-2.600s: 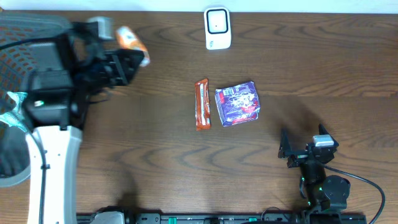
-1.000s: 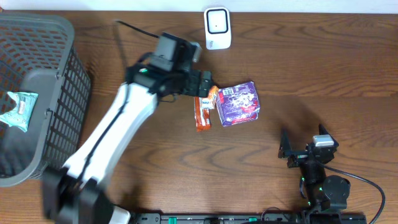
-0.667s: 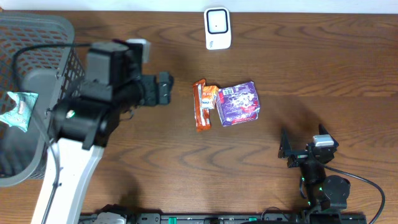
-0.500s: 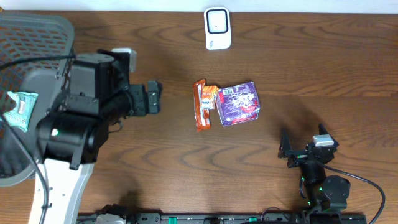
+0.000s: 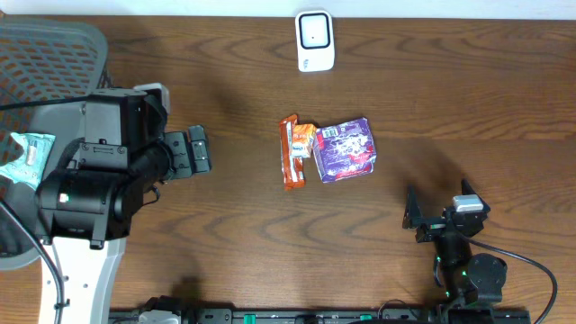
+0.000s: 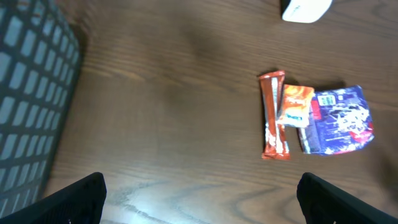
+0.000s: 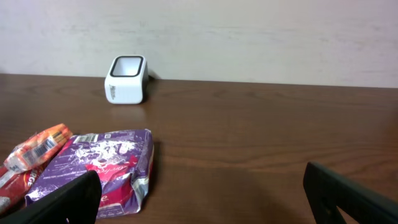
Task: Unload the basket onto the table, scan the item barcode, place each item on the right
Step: 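Return the left gripper into the basket toward the green wipes pack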
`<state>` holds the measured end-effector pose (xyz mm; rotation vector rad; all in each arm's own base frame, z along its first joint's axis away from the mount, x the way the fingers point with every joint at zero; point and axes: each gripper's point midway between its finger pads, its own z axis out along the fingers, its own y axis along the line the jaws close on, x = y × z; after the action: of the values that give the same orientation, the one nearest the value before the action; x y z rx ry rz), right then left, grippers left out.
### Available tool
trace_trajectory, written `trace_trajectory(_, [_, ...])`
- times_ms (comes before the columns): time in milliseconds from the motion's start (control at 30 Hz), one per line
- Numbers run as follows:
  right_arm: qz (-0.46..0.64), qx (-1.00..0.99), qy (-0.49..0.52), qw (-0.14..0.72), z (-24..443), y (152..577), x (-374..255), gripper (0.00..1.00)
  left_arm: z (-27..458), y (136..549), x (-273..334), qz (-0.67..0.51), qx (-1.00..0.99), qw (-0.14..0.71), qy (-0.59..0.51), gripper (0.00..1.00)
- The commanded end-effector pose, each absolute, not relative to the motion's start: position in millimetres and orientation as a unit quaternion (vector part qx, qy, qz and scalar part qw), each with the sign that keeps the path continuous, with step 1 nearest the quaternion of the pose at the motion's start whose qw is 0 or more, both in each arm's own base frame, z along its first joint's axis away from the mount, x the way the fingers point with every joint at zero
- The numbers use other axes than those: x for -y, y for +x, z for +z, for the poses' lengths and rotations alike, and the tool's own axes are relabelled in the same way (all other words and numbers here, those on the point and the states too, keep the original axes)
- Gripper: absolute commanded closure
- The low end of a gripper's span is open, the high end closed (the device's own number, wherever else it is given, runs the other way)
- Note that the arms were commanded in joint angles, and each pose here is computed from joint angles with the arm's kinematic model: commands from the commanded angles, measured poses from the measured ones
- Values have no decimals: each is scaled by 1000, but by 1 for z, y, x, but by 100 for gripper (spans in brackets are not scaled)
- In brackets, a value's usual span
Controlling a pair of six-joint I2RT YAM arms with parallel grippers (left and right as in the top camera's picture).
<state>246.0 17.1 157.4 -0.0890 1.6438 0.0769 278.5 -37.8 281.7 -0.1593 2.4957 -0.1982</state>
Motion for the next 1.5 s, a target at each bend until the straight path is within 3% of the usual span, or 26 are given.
trace_trajectory(0, [25, -734, -38, 678, 156, 246, -13, 1, 284, 279, 22, -59, -942, 313, -100, 2])
trace_trajectory(400, [25, -734, -38, 678, 156, 246, -13, 1, 283, 276, -39, -33, -914, 314, -256, 2])
trace_trajectory(933, [25, -734, -38, 678, 156, 246, -13, 1, 289, 283, -56, -39, -889, 334, -312, 2])
trace_trajectory(1300, [25, -734, -38, 678, 156, 246, -13, 1, 303, 317, -67, -36, -866, 387, -314, 2])
trace_trajectory(1467, [25, -734, -38, 678, 156, 246, -13, 1, 318, 337, -105, 18, -819, 440, -367, 2])
